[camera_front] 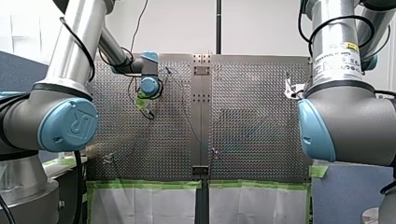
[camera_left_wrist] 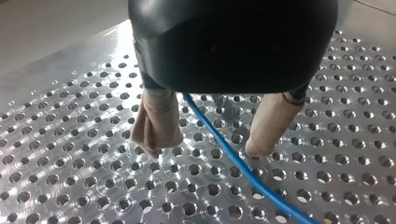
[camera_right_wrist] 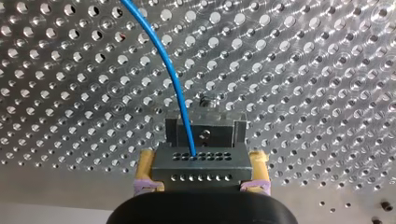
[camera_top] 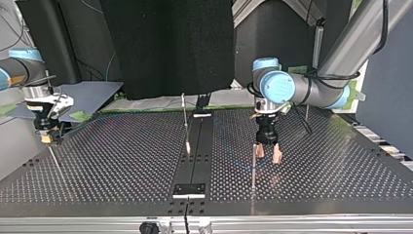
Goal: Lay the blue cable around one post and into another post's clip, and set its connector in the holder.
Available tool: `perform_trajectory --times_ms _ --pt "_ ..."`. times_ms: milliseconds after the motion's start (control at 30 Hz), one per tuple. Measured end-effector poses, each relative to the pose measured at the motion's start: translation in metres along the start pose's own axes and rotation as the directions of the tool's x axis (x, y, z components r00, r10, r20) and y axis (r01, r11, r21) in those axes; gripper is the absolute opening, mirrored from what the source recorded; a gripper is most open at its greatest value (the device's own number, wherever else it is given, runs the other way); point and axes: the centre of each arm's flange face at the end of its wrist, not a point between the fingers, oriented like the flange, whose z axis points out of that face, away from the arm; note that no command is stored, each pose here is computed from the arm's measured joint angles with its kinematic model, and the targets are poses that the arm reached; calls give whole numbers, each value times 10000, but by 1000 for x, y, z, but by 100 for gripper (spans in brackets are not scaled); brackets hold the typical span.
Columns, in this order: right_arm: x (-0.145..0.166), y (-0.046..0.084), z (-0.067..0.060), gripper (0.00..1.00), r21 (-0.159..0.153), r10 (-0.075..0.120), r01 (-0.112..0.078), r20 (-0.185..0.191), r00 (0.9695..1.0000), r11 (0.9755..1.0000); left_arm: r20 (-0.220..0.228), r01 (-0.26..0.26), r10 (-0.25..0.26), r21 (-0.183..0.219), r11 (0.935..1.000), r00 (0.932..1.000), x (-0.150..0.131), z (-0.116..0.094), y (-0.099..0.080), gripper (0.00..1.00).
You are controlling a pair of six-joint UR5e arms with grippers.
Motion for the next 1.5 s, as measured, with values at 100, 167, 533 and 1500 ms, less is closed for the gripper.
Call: perform_trajectory --times_ms 100,167,533,1500 --pt "0 1 1 0 10 -16 16 -35 10000 10000 0 -38 38 -6 10000 10000 0 0 0 100" --pt "0 0 2 0 46 -20 20 -59 10000 10000 1 -49 49 -7 10000 10000 0 0 0 100" --pt "-5 -2 6 0 216 -38 42 -190 9998 9998 1 -50 50 26 10000 10000 0 0 0 100" --pt "-11 -4 11 0 300 50 -41 -296 9995 9995 -7 -45 45 55 10000 10000 0 1 0 100"
